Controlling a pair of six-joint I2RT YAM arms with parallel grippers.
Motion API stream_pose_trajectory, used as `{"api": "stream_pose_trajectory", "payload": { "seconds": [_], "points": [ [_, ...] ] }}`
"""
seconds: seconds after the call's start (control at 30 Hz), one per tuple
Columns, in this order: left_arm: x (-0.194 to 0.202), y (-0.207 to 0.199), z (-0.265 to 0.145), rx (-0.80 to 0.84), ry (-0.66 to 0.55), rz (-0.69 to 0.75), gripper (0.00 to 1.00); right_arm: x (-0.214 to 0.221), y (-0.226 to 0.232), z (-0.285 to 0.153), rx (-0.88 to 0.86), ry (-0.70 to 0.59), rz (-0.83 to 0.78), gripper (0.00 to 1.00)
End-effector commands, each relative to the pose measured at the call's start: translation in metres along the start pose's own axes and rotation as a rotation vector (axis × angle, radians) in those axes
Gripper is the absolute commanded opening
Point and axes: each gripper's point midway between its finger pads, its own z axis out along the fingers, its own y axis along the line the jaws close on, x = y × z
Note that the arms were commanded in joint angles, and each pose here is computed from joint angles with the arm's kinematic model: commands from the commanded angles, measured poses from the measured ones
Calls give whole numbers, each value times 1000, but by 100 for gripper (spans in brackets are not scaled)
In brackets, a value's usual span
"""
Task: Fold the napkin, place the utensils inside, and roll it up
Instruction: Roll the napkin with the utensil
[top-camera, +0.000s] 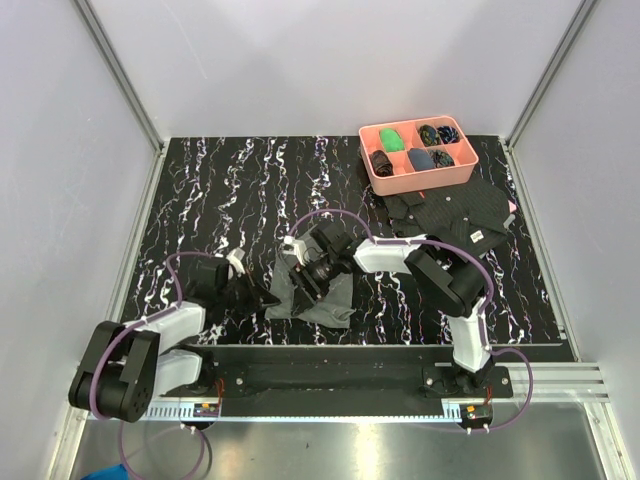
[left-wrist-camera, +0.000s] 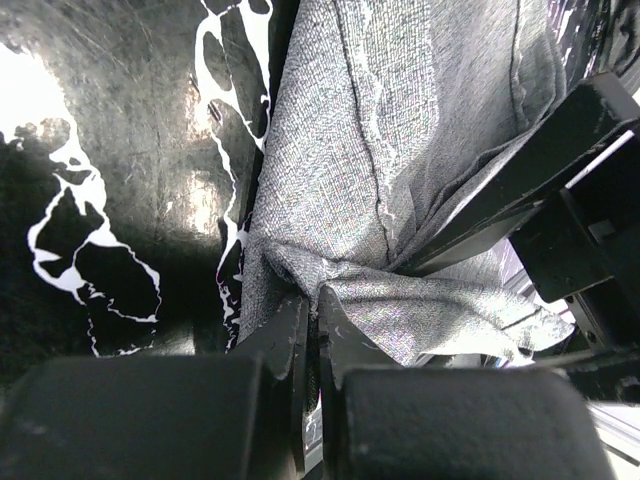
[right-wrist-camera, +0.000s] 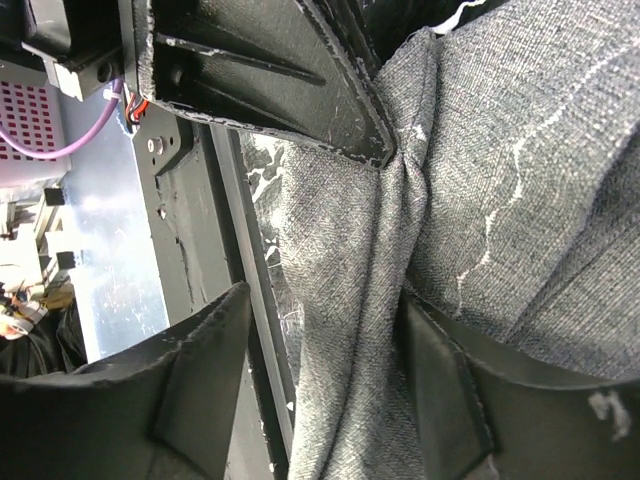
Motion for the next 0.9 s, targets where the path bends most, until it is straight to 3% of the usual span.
{"api": "stream_pose_trajectory", "payload": {
  "seconds": [0.0,0.27,0.67,0.87],
  "points": [
    [8,9,-1,-61,65,-3,0,-8,-20,-12,151,-23,2,71],
    [13,11,-4,-101,117,1,0,-11,-37,-17,190,-41,52,79],
    [14,16,-1,-161,199,-10,0,-63,8,-75,324,-216,-209,84],
    [13,18,0,-182,228,-10,0,-45,24,-63,481,-154,-390,84]
  ]
}}
